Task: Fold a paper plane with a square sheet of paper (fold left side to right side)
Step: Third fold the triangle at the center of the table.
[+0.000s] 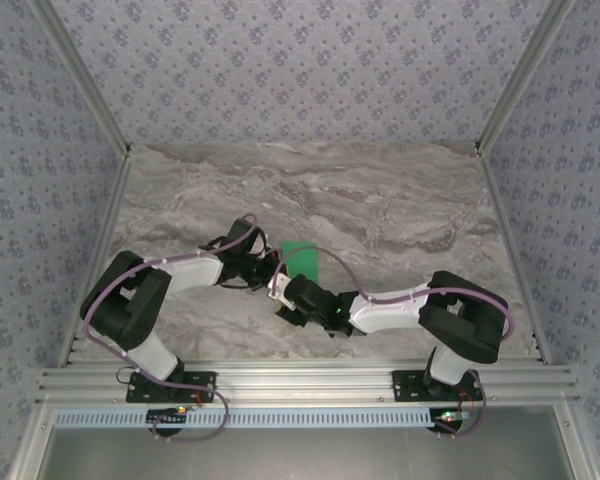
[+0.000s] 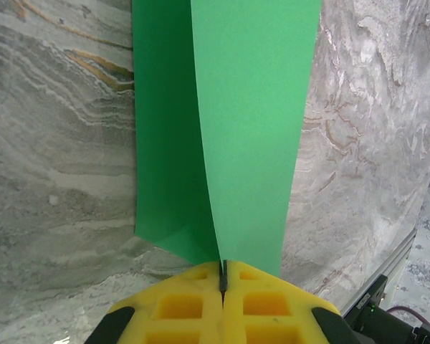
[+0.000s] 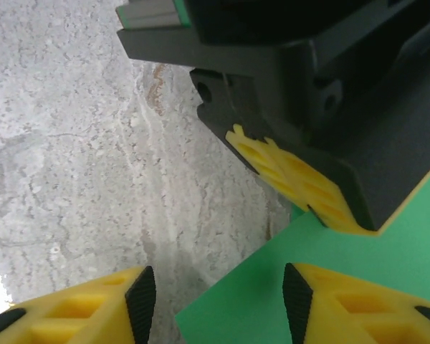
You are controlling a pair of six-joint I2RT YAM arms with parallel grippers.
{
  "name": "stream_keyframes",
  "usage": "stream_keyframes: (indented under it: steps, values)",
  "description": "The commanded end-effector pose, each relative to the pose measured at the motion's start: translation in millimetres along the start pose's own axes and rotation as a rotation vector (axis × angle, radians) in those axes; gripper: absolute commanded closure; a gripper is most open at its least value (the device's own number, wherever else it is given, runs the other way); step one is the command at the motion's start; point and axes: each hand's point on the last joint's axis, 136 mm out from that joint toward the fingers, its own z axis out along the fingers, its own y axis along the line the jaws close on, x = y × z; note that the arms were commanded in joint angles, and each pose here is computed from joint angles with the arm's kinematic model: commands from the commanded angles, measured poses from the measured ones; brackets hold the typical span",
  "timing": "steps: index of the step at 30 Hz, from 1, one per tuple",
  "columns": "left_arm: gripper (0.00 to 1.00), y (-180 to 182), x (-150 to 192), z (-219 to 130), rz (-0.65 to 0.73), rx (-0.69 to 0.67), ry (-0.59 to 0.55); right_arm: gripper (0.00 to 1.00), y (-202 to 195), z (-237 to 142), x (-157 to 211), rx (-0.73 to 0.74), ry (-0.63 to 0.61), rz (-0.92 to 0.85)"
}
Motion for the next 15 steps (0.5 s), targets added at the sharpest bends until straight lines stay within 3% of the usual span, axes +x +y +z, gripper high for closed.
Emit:
stream_keyframes:
  steps: [1, 7, 10, 15]
  values:
    - [1.00, -7, 6, -5, 0.016, 0.012, 0.019, 0.62, -4, -2, -10, 0.014, -0.024, 0.001]
    - [0.97, -5, 5, -5, 0.025, -0.004, 0.022, 1.00, -1, -8, -5, -0.020, -0.017, 0.004]
    - [0.91, -2, 3, -8, 0.029, -0.016, 0.015, 1.00, -1, -10, -1, -0.047, -0.009, 0.026]
    - [0.72, 5, -5, -28, 0.030, -0.032, -0.023, 1.00, -1, -12, 7, -0.104, 0.007, 0.084]
